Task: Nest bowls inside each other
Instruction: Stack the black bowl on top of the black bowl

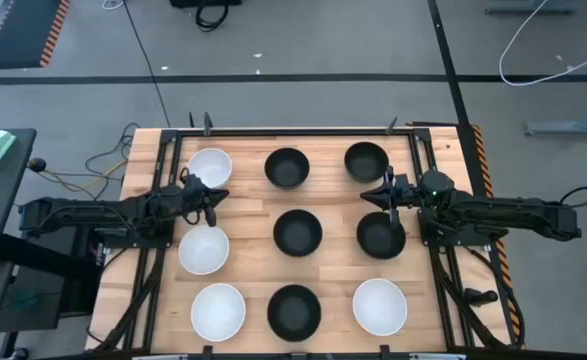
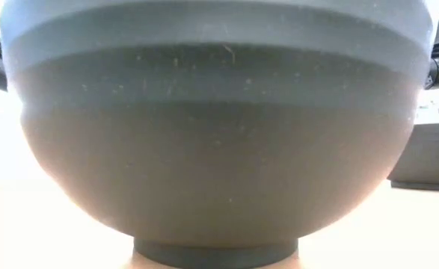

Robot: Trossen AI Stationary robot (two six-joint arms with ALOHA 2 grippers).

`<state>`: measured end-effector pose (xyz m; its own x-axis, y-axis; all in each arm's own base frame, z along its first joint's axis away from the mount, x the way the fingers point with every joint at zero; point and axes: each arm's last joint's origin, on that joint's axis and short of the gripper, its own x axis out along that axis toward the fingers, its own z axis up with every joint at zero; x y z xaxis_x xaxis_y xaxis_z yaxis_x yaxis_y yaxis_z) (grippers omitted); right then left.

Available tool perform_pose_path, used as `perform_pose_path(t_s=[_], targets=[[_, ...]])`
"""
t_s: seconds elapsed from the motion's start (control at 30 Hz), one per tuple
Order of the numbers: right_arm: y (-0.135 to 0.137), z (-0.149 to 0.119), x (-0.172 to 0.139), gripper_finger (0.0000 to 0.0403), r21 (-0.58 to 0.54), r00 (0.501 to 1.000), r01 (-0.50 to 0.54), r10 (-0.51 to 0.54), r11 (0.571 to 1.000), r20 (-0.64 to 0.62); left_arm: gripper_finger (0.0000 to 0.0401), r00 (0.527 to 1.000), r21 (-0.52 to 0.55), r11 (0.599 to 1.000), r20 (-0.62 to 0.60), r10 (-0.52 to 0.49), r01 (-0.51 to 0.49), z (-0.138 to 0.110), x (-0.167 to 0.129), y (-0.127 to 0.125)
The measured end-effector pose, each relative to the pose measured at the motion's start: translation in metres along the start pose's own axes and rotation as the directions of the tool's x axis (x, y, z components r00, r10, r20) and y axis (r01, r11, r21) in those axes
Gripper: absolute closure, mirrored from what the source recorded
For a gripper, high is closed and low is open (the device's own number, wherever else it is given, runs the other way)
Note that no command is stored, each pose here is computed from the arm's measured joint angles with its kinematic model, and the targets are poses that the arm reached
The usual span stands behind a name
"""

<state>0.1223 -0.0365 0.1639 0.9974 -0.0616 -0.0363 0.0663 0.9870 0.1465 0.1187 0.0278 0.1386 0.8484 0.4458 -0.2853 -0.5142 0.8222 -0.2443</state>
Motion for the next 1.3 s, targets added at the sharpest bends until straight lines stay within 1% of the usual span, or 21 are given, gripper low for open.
perform_pose_path(t_s=[0.43, 0.83, 0.97, 1.17, 1.3], targets=[[0.0, 0.0, 0.0, 0.0384, 0.0, 1.0, 0.0, 0.0, 1.0, 0.0, 0.0378, 1.0, 0.0, 1.0, 0.0, 0.0, 0.0, 0.0, 0.0, 0.0], [-0.0001, 0.0, 0.0, 0.0384, 0.0, 1.0, 0.001, -0.001, 1.0, 0.0, 0.0365, 1.0, 0.002, 1.0, 0.0, 0.001, -0.001, 0.0, 0.0, 0.0], [-0.0001, 0.0, 0.0, 0.0384, 0.0, 1.0, 0.001, -0.001, 1.0, 0.0, 0.0371, 0.999, 0.078, 0.997, 0.046, -0.005, 0.001, 0.0044, 0.0, -0.0009], [0.0, 0.0, 0.0, 0.0384, 0.0, 1.0, 0.0, 0.0, 1.0, 0.0, 0.0378, 0.998, 0.084, 0.996, 0.059, -0.01, 0.005, 0.0058, -0.0001, -0.0015], [0.0, 0.0, 0.0, 0.0384, 0.0, 1.0, 0.0, 0.0, 1.0, 0.0, 0.0374, 0.998, 0.084, 0.996, 0.058, -0.009, 0.004, 0.0057, -0.0001, -0.0014]])
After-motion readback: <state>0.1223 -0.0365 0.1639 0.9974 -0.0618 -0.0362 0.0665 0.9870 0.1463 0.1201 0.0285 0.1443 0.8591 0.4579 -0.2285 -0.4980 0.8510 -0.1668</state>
